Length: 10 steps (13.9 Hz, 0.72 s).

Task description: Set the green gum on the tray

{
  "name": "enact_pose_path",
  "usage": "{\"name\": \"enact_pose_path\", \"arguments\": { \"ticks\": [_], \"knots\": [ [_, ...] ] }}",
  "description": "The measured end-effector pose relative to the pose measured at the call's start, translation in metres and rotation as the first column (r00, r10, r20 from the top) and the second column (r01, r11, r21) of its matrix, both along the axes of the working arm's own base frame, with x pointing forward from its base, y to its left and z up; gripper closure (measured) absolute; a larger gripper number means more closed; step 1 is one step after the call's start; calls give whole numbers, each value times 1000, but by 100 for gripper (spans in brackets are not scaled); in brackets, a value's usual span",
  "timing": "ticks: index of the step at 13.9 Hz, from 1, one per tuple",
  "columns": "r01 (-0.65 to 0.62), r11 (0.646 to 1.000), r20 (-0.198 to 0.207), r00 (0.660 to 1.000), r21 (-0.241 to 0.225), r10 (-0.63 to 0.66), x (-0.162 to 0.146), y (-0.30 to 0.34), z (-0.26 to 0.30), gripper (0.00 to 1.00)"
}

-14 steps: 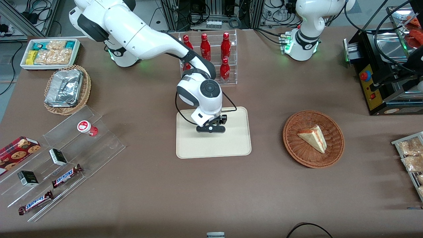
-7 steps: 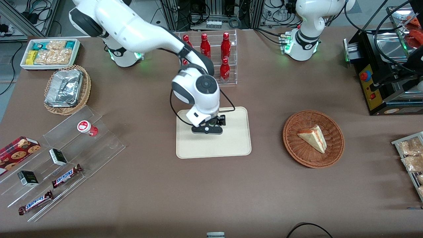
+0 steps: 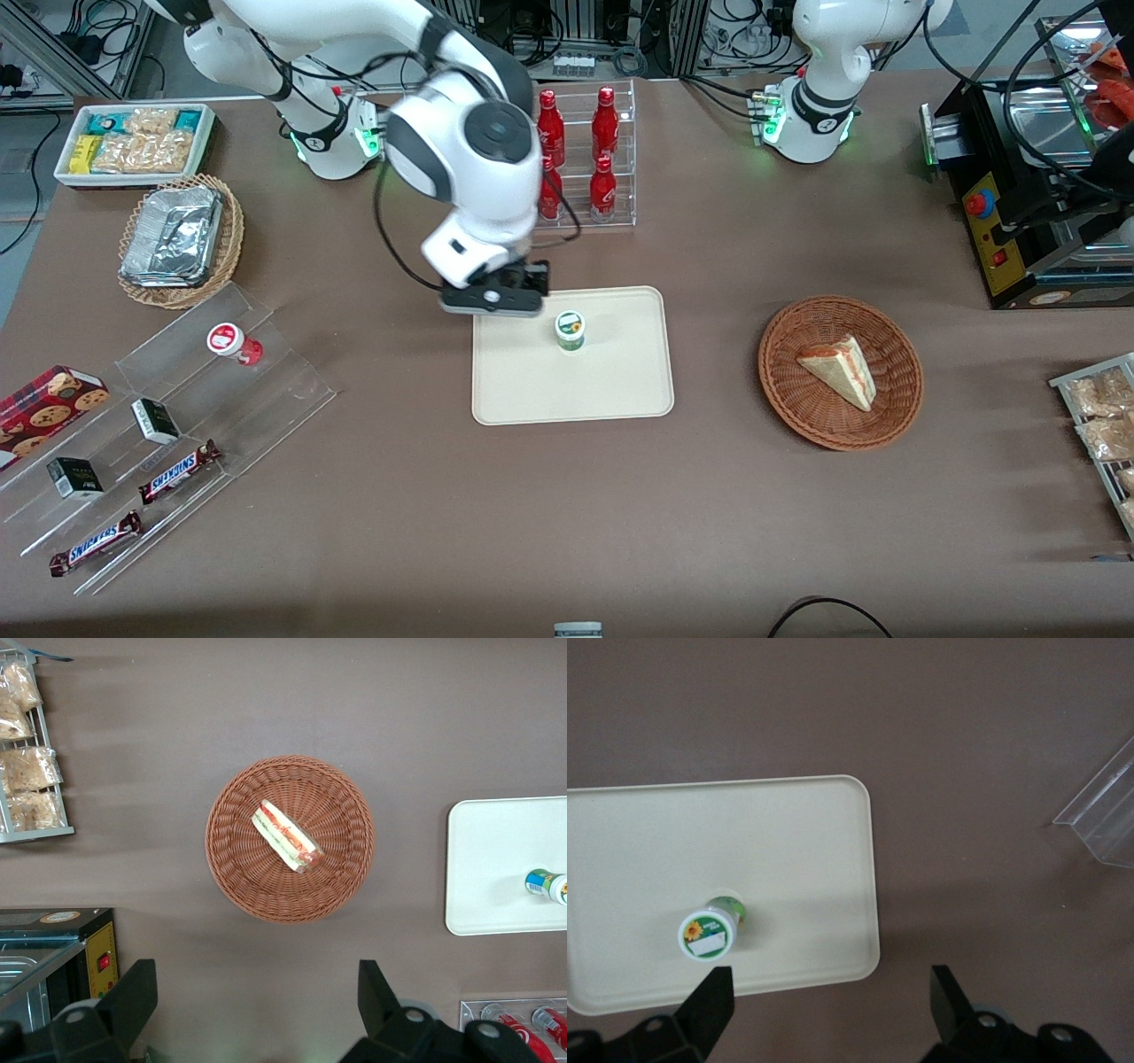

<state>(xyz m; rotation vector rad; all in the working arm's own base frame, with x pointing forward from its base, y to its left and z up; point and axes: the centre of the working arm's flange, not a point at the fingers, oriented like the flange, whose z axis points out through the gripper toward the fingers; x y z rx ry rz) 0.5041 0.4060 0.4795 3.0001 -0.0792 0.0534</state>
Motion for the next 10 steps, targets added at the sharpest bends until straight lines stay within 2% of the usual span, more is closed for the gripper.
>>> {"name": "enact_pose_path", "arguments": {
  "ticks": [2,4,6,10],
  "knots": [
    [-25,1000,-52,998,12,25,2,-49,44,1],
    [-30,999,-77,997,28,32,0,-99,86,1],
    [-28,998,-88,996,62,33,0,-149,118,1],
    [-9,998,-104,994,66,16,11,-250,146,1]
  ]
}}
